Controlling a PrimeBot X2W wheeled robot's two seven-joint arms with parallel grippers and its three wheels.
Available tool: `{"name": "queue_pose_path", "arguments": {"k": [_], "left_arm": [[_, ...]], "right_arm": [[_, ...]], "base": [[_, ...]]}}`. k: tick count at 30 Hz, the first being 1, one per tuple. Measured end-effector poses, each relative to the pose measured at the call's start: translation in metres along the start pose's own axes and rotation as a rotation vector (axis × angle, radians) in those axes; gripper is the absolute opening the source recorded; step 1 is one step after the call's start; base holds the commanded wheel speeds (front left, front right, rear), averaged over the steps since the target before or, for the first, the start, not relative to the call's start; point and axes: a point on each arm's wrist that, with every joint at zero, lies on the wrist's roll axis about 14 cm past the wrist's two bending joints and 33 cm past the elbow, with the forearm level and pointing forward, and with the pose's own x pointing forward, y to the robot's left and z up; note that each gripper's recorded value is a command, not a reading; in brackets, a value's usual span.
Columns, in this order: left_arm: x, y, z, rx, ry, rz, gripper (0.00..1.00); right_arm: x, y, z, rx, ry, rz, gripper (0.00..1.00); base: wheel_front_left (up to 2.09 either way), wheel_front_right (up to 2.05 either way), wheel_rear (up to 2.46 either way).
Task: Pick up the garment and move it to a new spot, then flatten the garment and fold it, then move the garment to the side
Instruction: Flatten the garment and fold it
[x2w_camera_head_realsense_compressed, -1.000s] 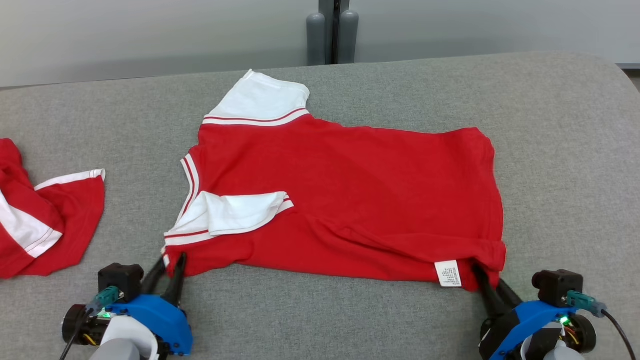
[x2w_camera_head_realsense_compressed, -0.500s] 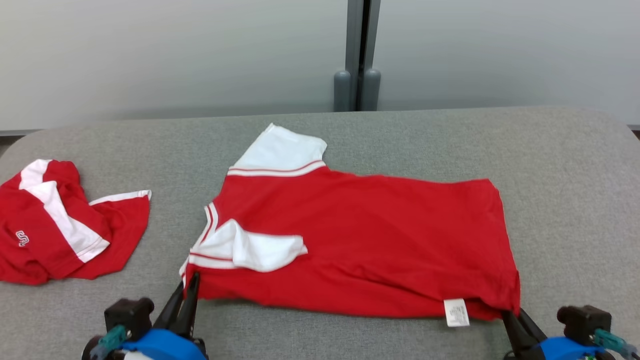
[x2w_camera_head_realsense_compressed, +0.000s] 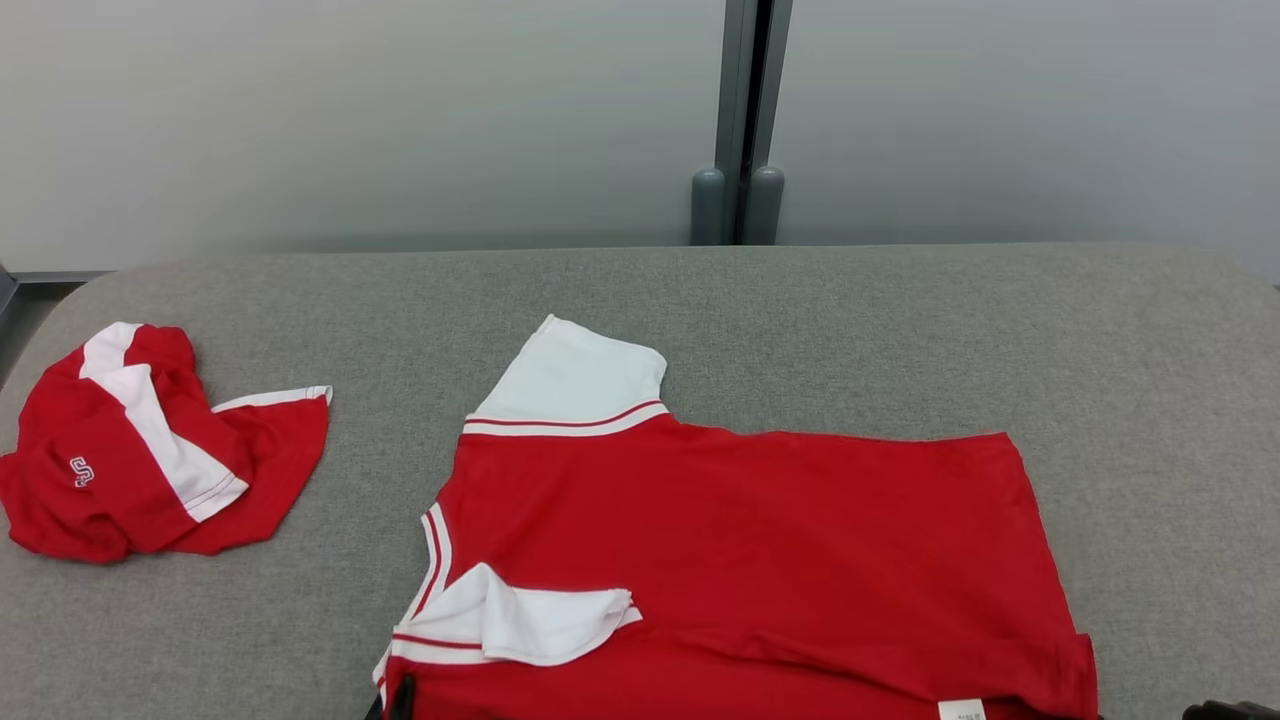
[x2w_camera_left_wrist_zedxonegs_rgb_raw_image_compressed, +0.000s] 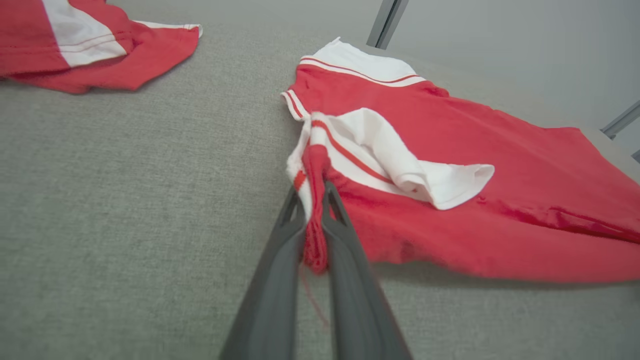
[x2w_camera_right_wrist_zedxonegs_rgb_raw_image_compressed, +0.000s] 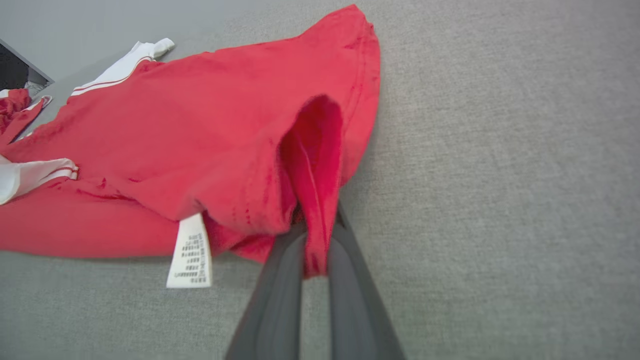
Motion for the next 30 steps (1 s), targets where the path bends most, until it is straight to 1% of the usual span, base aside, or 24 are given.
{"name": "queue_pose_path", "arguments": {"k": [3,4,5,6,9,14,19,23,26,30], "left_arm": [[-0.006,-0.002,-0.014,-0.009,0.049,0.002,0.0],[-0.007,-0.002,-0.017,-0.019,0.058,0.004,0.0],[-0.007,-0.003,-0.017,-0.02,0.061,0.005,0.31],[-0.006,-0.003,-0.017,-0.018,0.057,0.004,1.0],[-0.002,-0.005,-0.013,-0.001,0.034,-0.003,1.0],[0.016,-0.007,0.026,0.047,-0.099,-0.017,1.0],[0.026,-0.018,0.08,0.111,-0.275,-0.035,1.0],[0.025,-0.024,0.103,0.148,-0.36,-0.04,1.0],[0.023,-0.024,0.12,0.165,-0.419,-0.025,1.0],[0.019,-0.022,0.131,0.191,-0.465,-0.01,1.0]], "right_arm": [[-0.004,0.001,-0.006,0.016,0.021,-0.009,0.0],[-0.004,0.002,-0.006,0.022,0.021,-0.01,0.31],[-0.004,0.002,-0.007,0.024,0.02,-0.015,0.77],[-0.005,0.001,-0.007,0.031,0.017,-0.022,1.0],[-0.005,-0.002,-0.004,-0.003,0.002,-0.034,1.0],[0.0,-0.006,0.033,-0.017,-0.145,-0.049,1.0],[0.003,0.009,0.069,-0.057,-0.295,-0.013,1.0],[0.002,0.027,0.091,-0.111,-0.399,0.026,1.0],[0.0,0.039,0.102,-0.081,-0.463,0.038,1.0],[-0.003,0.047,0.114,-0.096,-0.522,0.04,1.0]], "base": [[0.0,0.0,0.0],[0.0,0.0,0.0],[0.0,0.0,0.0],[0.0,0.0,0.0],[0.0,0.0,0.0],[0.0,0.0,0.0],[0.0,0.0,0.0],[0.0,0.0,0.0],[0.0,0.0,0.0],[0.0,0.0,0.0]]}}
